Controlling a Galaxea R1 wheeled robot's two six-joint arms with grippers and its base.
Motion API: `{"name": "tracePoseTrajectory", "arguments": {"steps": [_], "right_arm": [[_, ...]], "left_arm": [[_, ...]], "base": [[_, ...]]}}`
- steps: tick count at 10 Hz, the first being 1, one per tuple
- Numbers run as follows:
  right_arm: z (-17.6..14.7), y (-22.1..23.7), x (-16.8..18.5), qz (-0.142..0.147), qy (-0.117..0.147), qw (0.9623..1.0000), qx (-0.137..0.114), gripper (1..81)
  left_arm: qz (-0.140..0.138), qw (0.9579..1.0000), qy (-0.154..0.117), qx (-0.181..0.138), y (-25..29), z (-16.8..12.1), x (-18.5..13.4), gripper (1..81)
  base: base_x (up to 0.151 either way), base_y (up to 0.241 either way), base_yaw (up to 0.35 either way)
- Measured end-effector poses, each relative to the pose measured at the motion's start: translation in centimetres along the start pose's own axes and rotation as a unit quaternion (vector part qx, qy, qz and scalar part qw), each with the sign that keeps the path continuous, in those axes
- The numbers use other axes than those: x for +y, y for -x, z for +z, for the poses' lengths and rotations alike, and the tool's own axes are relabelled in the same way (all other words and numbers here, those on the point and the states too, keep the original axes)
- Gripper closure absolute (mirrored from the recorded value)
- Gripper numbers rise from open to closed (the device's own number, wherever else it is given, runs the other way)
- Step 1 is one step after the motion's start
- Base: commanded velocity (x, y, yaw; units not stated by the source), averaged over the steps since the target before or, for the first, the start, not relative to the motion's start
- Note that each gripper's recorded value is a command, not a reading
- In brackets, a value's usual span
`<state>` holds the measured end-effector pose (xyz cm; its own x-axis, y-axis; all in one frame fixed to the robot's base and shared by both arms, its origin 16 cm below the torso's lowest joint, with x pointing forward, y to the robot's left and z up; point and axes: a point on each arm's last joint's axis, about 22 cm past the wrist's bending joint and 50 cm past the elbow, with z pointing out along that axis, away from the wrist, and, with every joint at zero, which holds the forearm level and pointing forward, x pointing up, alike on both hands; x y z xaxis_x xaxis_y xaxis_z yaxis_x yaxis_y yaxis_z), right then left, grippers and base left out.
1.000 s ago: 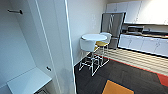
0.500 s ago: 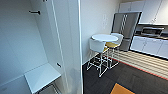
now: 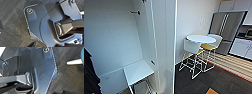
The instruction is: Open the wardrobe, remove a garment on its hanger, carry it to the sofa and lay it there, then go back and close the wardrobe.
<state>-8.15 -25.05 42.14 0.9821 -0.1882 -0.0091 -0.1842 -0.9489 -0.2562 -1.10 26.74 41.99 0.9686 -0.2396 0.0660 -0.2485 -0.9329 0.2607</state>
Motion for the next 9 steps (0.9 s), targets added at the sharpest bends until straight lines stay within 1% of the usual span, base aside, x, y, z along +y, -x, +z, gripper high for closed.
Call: {"name": "tracePoseTrajectory", "arguments": {"steps": [7, 8, 9], "right_arm": [[0.2, -0.1, -0.8, -0.001, -0.004, 1.0, 0.0, 1.0], [0.2, 0.4, -0.8, -0.002, -0.004, 1.0, -0.004, 1.0], [0.2, -0.1, -0.6, -0.004, -0.004, 1.0, 0.0, 1.0]], "left_arm": [[-0.001, 1.0, 0.007, -0.001, 0.1, 0.4, 1.3, 1.0], [-0.001, 1.0, 0.007, 0.0, 0.0, 0.4, 1.3, 1.0], [-0.001, 1.0, 0.007, -0.001, 0.1, 0.4, 1.4, 1.0]], "base": [[0.0, 0.0, 0.308], [0.0, 0.0, 0.309], [0.0, 0.0, 0.309]]}}
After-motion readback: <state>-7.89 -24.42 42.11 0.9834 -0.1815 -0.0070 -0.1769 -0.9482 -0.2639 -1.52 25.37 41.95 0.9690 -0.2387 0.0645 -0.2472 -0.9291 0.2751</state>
